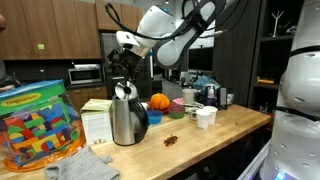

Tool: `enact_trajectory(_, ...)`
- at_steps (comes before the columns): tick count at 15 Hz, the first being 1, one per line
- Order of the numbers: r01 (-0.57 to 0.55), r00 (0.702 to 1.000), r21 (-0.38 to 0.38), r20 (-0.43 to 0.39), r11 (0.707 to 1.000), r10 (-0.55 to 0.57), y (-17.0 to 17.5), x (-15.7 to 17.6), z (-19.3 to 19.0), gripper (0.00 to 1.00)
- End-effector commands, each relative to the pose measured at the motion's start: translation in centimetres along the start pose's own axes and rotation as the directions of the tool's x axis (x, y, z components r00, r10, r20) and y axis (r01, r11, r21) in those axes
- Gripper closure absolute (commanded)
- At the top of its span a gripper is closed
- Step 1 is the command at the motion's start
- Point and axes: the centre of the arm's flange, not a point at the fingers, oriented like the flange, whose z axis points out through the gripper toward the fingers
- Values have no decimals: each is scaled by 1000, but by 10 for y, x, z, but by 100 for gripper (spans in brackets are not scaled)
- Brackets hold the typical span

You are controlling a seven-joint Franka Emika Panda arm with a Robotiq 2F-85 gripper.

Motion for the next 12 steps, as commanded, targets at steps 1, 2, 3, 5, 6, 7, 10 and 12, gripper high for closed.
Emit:
enact_trajectory(1, -2, 1000, -11, 10, 1000, 2, 3, 7, 19, 0)
enact_trajectory(2, -1, 1000, -7, 8, 1000, 1, 3, 7, 21, 0)
enact_trajectory(3, -4, 1000, -2, 6, 1000, 4, 2, 7, 24, 0)
enact_trajectory(5, -10, 1000, 10, 1, 1000, 10, -1, 6, 30, 0)
enact_trajectory(6, -14, 1000, 16, -1, 1000, 14, -3, 6, 33, 0)
enact_trajectory(7, -18, 1000, 22, -5, 1000, 18, -5, 4, 36, 0)
enact_trajectory(10, -28, 1000, 40, -9, 999, 29, -11, 1, 45, 0)
enact_trajectory(12, -34, 999, 53, -12, 998, 35, -15, -1, 51, 0)
